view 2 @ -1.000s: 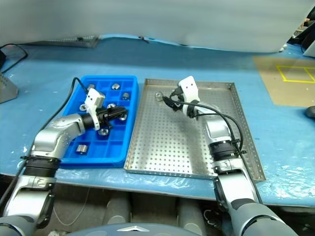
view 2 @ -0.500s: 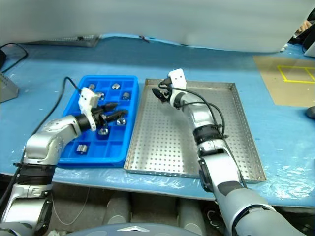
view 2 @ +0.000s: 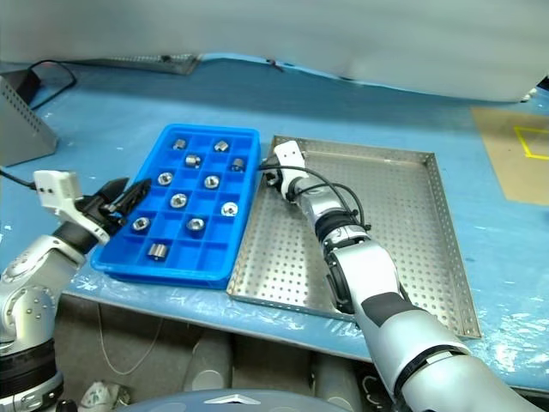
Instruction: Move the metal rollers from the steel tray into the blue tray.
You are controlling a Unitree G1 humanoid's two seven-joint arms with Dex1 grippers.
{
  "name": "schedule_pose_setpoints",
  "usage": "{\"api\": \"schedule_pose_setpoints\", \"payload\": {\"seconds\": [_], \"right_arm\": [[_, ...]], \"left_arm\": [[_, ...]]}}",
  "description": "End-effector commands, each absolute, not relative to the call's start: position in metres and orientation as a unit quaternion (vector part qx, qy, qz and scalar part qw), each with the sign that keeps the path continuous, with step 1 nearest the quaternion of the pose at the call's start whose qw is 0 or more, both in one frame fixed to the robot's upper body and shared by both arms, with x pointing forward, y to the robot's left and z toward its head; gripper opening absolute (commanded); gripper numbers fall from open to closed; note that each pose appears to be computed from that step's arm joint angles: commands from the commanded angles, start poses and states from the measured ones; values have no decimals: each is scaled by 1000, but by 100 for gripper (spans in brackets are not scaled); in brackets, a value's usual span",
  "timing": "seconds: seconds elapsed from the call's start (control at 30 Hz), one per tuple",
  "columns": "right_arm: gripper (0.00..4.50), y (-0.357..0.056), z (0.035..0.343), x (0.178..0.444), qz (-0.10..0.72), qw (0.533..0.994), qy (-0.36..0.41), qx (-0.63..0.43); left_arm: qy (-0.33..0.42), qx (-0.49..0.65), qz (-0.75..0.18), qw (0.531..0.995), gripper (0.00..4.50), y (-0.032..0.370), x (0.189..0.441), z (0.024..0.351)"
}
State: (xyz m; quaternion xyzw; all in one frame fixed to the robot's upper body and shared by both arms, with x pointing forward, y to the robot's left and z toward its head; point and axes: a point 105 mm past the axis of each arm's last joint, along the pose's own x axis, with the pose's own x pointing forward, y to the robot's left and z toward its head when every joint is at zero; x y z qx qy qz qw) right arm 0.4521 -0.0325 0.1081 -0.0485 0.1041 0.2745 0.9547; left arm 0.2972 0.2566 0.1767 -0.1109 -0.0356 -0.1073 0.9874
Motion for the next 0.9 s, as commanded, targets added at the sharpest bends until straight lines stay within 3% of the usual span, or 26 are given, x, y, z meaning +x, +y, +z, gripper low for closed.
{"api": "schedule_pose_setpoints", "payload": {"seconds": [0.03, 0.23, 0.53, 0.73, 0.9], "right_arm": [[4, -6, 165, 454, 316, 948, -4, -33], [4, -31, 201, 469, 256, 966, -43, 16], [294, -91, 181, 486, 105, 994, 24, -2], [294, -109, 178, 488, 55, 997, 54, 8], [294, -110, 178, 489, 36, 997, 72, 14]], "left_arm": [[-99, -122, -78, 985, 314, 272, 297, 208], [-119, -147, -64, 980, 314, 276, 313, 219], [-128, -124, -105, 978, 314, 245, 339, 226], [-162, -96, -97, 977, 314, 243, 319, 243], [-155, -87, -48, 983, 314, 251, 290, 228]]}}
